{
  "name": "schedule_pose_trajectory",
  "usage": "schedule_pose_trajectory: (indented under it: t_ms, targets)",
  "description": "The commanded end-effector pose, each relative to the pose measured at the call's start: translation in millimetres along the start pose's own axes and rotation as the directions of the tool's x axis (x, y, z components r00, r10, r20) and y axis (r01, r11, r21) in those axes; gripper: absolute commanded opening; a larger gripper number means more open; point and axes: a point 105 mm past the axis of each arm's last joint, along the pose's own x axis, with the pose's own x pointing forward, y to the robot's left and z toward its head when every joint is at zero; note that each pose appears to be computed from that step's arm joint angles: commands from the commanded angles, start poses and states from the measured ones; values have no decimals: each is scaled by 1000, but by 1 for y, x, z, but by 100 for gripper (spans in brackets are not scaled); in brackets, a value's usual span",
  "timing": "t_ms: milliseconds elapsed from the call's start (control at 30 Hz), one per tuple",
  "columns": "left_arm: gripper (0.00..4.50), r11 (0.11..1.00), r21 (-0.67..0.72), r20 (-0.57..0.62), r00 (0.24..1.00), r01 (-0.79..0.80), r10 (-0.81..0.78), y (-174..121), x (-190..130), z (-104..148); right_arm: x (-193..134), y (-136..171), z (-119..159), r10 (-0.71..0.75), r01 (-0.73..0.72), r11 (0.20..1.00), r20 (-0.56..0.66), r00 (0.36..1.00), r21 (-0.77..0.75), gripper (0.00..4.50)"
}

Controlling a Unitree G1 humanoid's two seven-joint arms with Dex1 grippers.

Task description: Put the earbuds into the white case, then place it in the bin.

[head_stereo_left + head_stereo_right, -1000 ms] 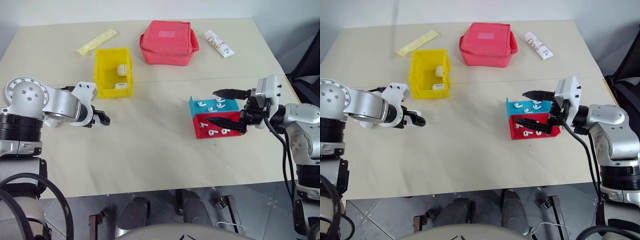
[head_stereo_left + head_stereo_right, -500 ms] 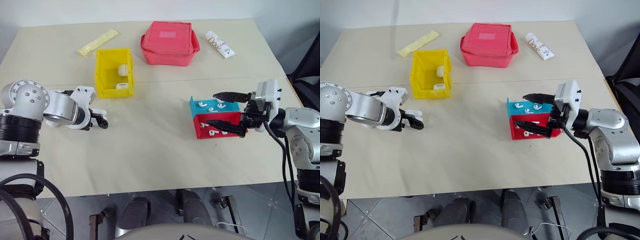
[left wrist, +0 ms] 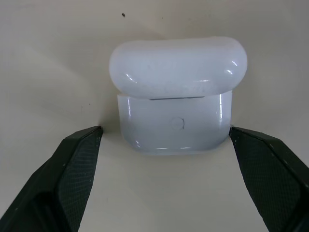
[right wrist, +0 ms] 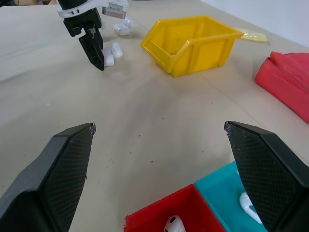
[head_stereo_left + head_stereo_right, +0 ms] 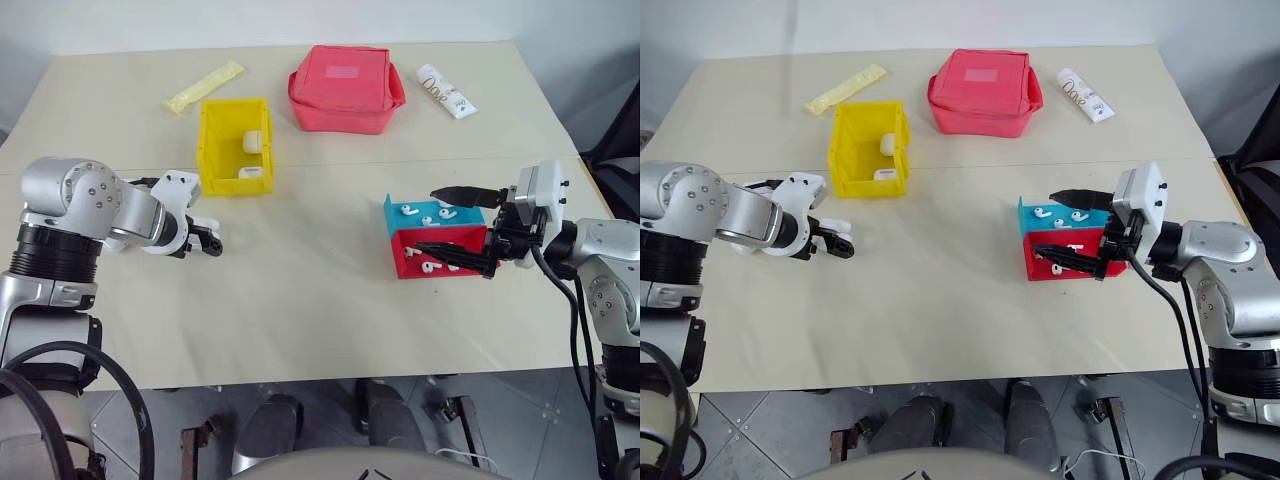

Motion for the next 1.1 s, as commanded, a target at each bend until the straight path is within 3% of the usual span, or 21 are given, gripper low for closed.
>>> schedule_pose_trajectory:
  t_ms: [33,233,600,767,833,933,1000,1100]
  targets:
    - [429,1000,24,-19,1000,-18,18,-3,9,-4,-5,-1,15,-9,10,999,22,1000,-47,450]
    - [273,999,23,-12,1000,-23,23,-2,12,-3,-5,0,15,-10,11,999,18,1000,-46,450]
    - [272,998,68,34,999,4,-7,2,5,-4,-8,-2,18,-16,16,999,13,1000,-51,450]
    - [272,950,311,301,945,29,-127,3,-11,14,-11,-3,19,-26,27,998,6,1000,-59,450]
    - [272,906,420,430,867,54,-251,-8,-20,23,-12,-3,19,-32,33,998,4,999,-62,450]
    - [272,825,554,568,673,114,-474,-37,-40,35,-14,-4,20,-45,45,997,-2,999,-67,450]
    - [272,724,671,595,466,159,-654,-63,-58,38,-15,-3,21,-57,56,996,-9,998,-71,450]
    - [272,590,790,557,206,168,-804,-89,-75,38,-18,-2,22,-73,72,995,-16,997,-75,450]
